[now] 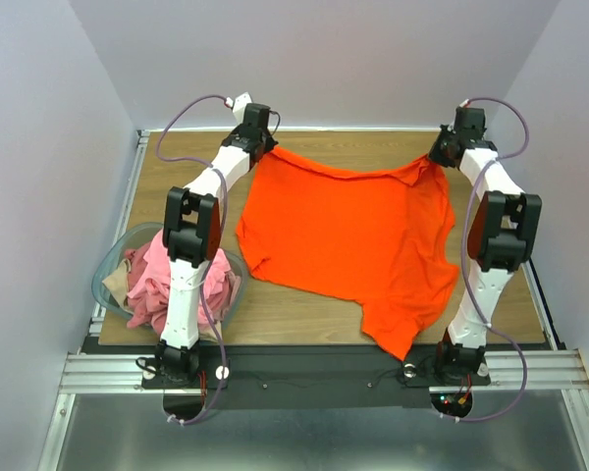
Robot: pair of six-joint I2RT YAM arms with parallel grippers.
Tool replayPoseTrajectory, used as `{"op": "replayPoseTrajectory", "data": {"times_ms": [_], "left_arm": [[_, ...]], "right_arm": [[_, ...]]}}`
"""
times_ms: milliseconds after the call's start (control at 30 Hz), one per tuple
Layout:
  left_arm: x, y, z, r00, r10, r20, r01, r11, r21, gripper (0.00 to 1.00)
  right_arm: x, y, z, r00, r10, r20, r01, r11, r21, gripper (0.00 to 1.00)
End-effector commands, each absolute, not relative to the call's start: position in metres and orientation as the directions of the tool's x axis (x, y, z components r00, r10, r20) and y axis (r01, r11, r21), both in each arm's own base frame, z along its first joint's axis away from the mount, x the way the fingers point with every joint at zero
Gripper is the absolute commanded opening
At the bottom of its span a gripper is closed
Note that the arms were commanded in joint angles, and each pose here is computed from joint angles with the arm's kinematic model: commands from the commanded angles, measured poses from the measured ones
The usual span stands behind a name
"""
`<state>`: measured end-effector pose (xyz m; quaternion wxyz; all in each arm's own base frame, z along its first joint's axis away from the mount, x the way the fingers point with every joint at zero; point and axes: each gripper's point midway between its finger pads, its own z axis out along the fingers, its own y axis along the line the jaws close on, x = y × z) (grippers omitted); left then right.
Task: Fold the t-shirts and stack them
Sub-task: Flatten the tshirt out
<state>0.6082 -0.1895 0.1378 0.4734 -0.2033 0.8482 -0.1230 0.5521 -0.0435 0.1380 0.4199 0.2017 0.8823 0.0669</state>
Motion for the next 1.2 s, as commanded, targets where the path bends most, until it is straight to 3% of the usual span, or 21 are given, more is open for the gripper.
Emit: {"op": "replayPoseTrajectory", "data": {"times_ms": [0, 133, 267, 367, 433, 467, 500, 567, 600, 667, 700, 800, 967, 1167], "left_arm": [[0.632, -0.179, 0.195, -0.364, -0.483, -0.797, -0.170, 0.875, -0.452, 0.00], [0.641, -0.177, 0.191, -0.370, -0.485, -0.792, -0.143, 0.872, -0.467, 0.00], [0.633, -0.179, 0.200, -0.390, -0.481, -0.785, -0.125, 0.873, -0.472, 0.00], [0.609, -0.173, 0.254, -0.338, -0.491, -0.803, -0.086, 0.866, -0.493, 0.00], [0.593, -0.170, 0.284, -0.302, -0.502, -0.811, -0.054, 0.858, -0.511, 0.00], [0.579, -0.171, 0.281, -0.316, -0.496, -0.809, -0.052, 0.860, -0.508, 0.00], [0.556, -0.168, 0.328, -0.252, -0.512, -0.821, -0.007, 0.850, -0.528, 0.00], [0.526, -0.171, 0.344, -0.227, -0.510, -0.830, 0.013, 0.850, -0.526, 0.00], [0.496, -0.165, 0.391, -0.155, -0.533, -0.832, 0.056, 0.836, -0.546, 0.00], [0.463, -0.159, 0.405, -0.122, -0.540, -0.833, 0.058, 0.834, -0.549, 0.00], [0.427, -0.156, 0.446, -0.061, -0.565, -0.823, 0.118, 0.814, -0.568, 0.00], [0.359, -0.140, 0.496, 0.034, -0.615, -0.788, 0.196, 0.777, -0.598, 0.00], [0.260, -0.127, 0.564, 0.088, -0.687, -0.721, 0.388, 0.690, -0.611, 0.00], [0.223, -0.123, 0.593, 0.094, -0.709, -0.699, 0.495, 0.643, -0.585, 0.00]], "right_arm": [[0.603, -0.049, 0.185, -0.454, 0.331, -0.827, 0.196, 0.943, 0.270, 0.05], [0.614, -0.054, 0.172, -0.459, 0.331, -0.825, 0.215, 0.942, 0.258, 0.07], [0.599, -0.054, 0.184, -0.450, 0.334, -0.828, 0.226, 0.940, 0.257, 0.01], [0.574, -0.063, 0.242, -0.357, 0.329, -0.874, 0.266, 0.933, 0.242, 0.01], [0.546, -0.066, 0.310, -0.240, 0.320, -0.916, 0.268, 0.929, 0.255, 0.00], [0.534, -0.065, 0.330, -0.206, 0.321, -0.925, 0.266, 0.928, 0.262, 0.00], [0.521, -0.063, 0.343, -0.186, 0.321, -0.929, 0.260, 0.928, 0.269, 0.01], [0.478, -0.055, 0.404, -0.085, 0.326, -0.942, 0.219, 0.928, 0.301, 0.01], [0.461, -0.051, 0.419, -0.060, 0.332, -0.941, 0.201, 0.928, 0.314, 0.00], [0.413, -0.045, 0.463, 0.019, 0.328, -0.944, 0.173, 0.929, 0.326, 0.00], [0.397, -0.045, 0.478, 0.053, 0.330, -0.943, 0.177, 0.926, 0.334, 0.00], [0.332, -0.042, 0.525, 0.159, 0.319, -0.934, 0.167, 0.924, 0.344, 0.01], [0.230, -0.029, 0.603, 0.334, 0.297, -0.895, 0.096, 0.933, 0.346, 0.01], [0.162, -0.025, 0.653, 0.488, 0.271, -0.830, 0.057, 0.939, 0.340, 0.00]]}}
